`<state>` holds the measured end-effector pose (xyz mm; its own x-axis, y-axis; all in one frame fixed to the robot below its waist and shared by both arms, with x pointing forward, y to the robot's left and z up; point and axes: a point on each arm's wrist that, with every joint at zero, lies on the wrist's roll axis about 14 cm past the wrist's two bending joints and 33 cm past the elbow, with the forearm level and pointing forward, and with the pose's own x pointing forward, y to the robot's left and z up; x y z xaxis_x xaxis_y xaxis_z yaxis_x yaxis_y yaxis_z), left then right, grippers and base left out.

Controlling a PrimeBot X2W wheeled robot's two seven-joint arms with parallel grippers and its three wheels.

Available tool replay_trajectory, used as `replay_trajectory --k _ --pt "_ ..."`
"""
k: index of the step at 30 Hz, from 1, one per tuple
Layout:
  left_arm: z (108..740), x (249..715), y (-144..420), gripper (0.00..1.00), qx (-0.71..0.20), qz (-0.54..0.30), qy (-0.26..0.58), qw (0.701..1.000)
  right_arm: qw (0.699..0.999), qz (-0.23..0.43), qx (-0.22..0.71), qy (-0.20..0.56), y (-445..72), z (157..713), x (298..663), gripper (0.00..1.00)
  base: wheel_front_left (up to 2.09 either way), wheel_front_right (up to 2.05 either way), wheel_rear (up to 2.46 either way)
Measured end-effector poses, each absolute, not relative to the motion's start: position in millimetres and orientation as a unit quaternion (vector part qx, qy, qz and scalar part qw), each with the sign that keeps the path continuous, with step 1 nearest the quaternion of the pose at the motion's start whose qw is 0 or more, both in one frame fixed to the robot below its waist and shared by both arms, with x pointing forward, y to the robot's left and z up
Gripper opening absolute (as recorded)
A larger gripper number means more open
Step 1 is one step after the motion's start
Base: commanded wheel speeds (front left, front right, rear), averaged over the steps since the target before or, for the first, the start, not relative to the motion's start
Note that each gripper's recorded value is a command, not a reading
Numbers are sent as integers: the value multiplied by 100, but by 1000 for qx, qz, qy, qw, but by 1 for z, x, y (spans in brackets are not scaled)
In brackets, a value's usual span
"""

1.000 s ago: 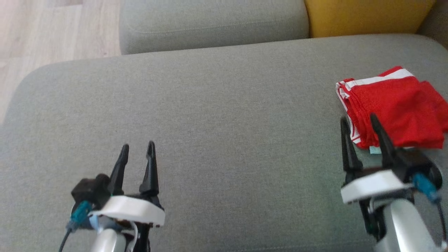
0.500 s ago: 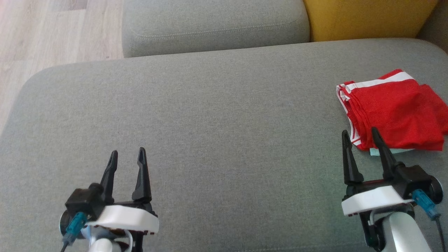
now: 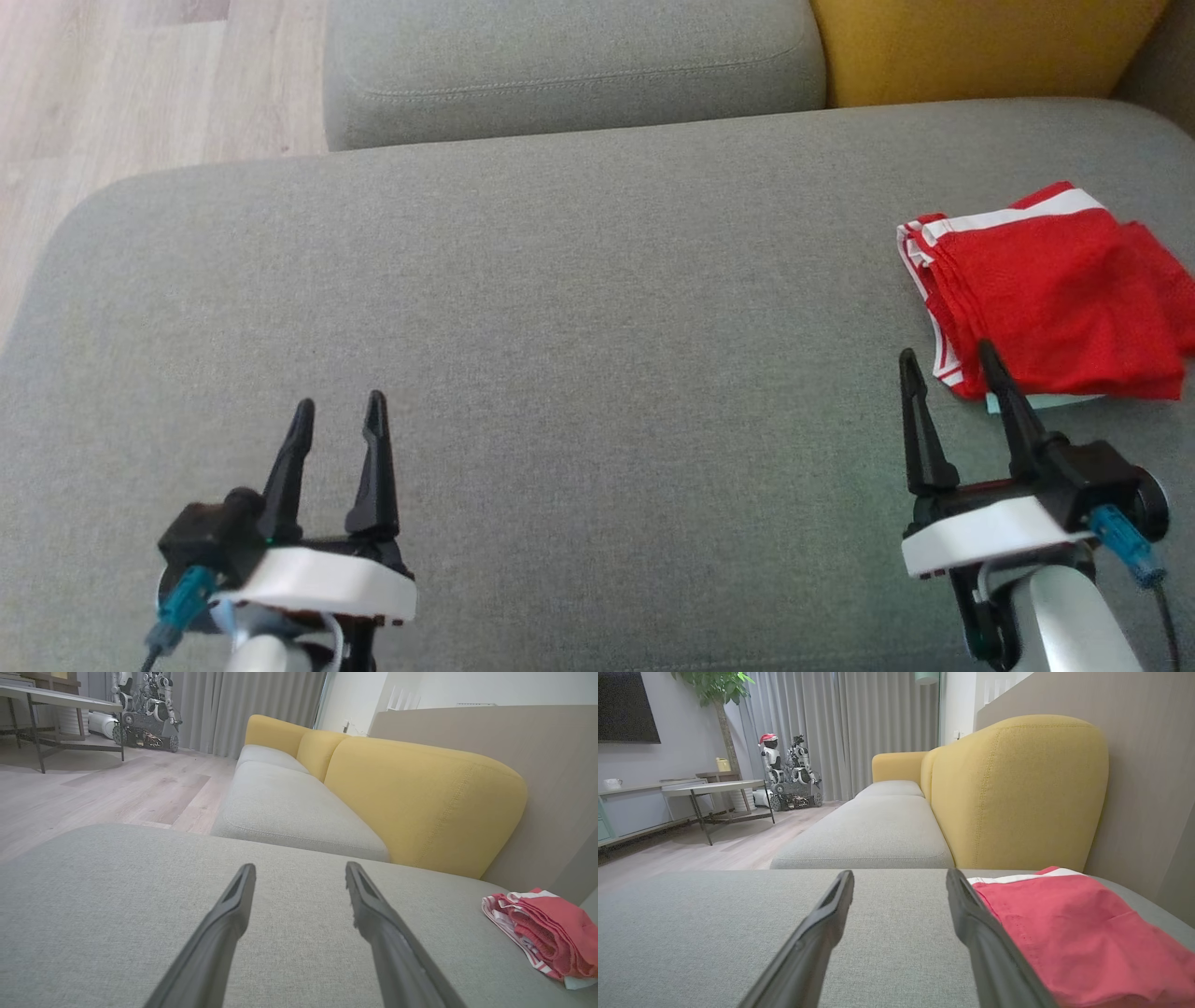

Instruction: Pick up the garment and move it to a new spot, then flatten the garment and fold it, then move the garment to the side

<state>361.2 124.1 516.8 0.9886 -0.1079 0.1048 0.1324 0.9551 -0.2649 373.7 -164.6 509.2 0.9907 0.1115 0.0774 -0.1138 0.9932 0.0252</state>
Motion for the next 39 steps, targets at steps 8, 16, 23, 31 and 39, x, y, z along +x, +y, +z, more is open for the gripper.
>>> replay_trajectory --k 8,16,23,31,39 --pt "515 363 131 100 -148 -49 -43 987 998 58 15 -37 -164 509 373 100 0 0 0" --pt "514 363 130 100 -154 -54 -40 986 997 62 15 -36 -161 508 374 100 0 0 0" --pt "484 354 132 0 -153 -45 6 987 998 60 19 11 -161 478 364 0 0 0 0" --pt "468 346 136 0 -188 -31 37 981 996 45 64 37 -165 462 355 0 0 0 0" --pt "466 348 138 0 -227 -24 47 972 992 31 113 44 -169 461 356 0 0 0 0"
